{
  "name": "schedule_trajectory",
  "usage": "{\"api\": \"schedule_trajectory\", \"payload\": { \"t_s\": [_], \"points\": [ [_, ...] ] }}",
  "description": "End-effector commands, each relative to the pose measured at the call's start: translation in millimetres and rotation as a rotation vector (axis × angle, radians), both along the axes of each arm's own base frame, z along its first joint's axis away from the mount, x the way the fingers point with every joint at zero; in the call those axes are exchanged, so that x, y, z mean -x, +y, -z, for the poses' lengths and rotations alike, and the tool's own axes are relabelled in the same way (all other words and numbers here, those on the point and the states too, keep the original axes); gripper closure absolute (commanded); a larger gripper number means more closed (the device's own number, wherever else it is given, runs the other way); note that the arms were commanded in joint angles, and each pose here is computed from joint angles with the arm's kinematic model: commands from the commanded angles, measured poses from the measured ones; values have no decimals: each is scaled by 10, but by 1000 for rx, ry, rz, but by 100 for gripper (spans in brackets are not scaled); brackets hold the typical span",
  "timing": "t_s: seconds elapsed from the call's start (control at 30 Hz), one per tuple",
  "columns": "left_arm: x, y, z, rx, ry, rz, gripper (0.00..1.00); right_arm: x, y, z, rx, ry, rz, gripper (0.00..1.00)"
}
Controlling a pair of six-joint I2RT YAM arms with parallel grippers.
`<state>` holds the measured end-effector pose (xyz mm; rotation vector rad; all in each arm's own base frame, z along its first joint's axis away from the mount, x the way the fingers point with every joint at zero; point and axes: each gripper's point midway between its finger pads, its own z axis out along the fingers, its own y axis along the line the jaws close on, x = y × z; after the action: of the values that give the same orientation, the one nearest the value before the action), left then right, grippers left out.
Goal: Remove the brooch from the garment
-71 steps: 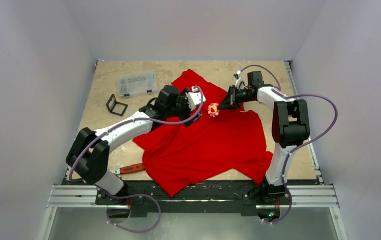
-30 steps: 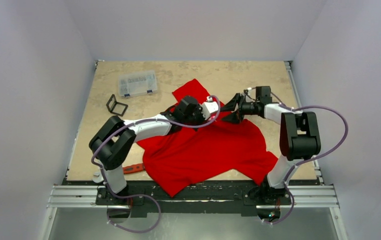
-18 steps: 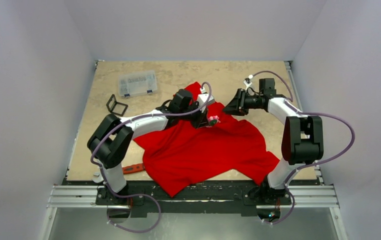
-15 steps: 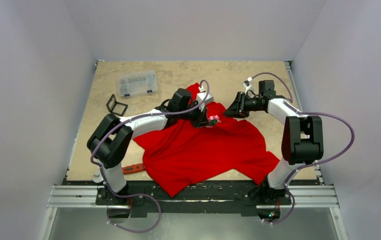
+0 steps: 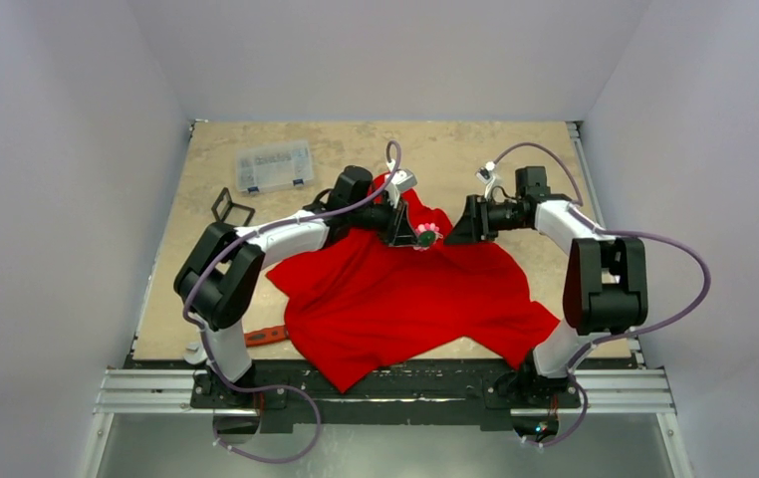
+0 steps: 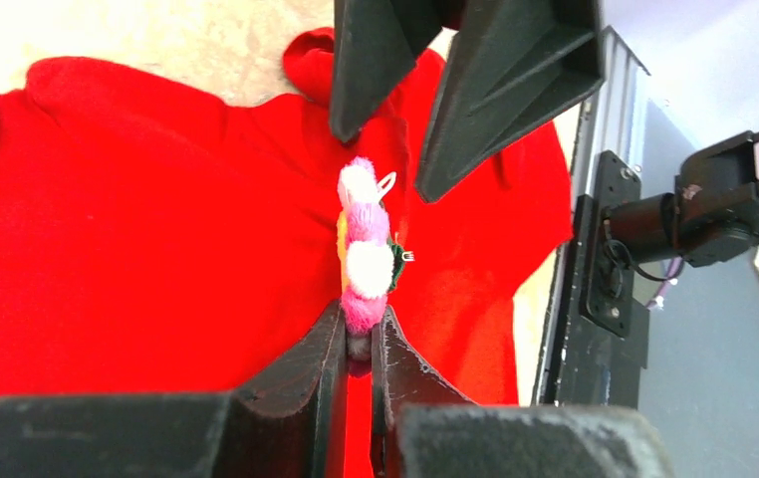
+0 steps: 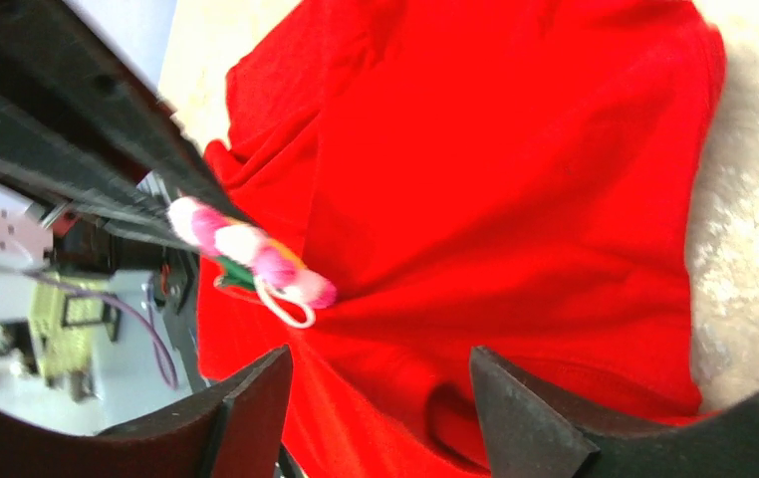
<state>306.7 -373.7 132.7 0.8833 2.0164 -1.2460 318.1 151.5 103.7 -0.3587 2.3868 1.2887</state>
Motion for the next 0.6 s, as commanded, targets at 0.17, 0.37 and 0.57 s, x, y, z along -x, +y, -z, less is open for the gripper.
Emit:
{"api": "schedule_trajectory", "payload": {
  "t_s": [0.17, 0.37, 0.57],
  "points": [
    [180, -115, -378, 141, -44, 223, 100, 331, 36, -404, -41, -481, -363, 27],
    [259, -102, -413, 160, -76, 282, 100, 436, 59, -464, -80, -536, -466, 38],
    [271, -125, -460, 180, -54, 287, 100, 410, 159, -527, -96, -553, -489, 36]
  ]
}}
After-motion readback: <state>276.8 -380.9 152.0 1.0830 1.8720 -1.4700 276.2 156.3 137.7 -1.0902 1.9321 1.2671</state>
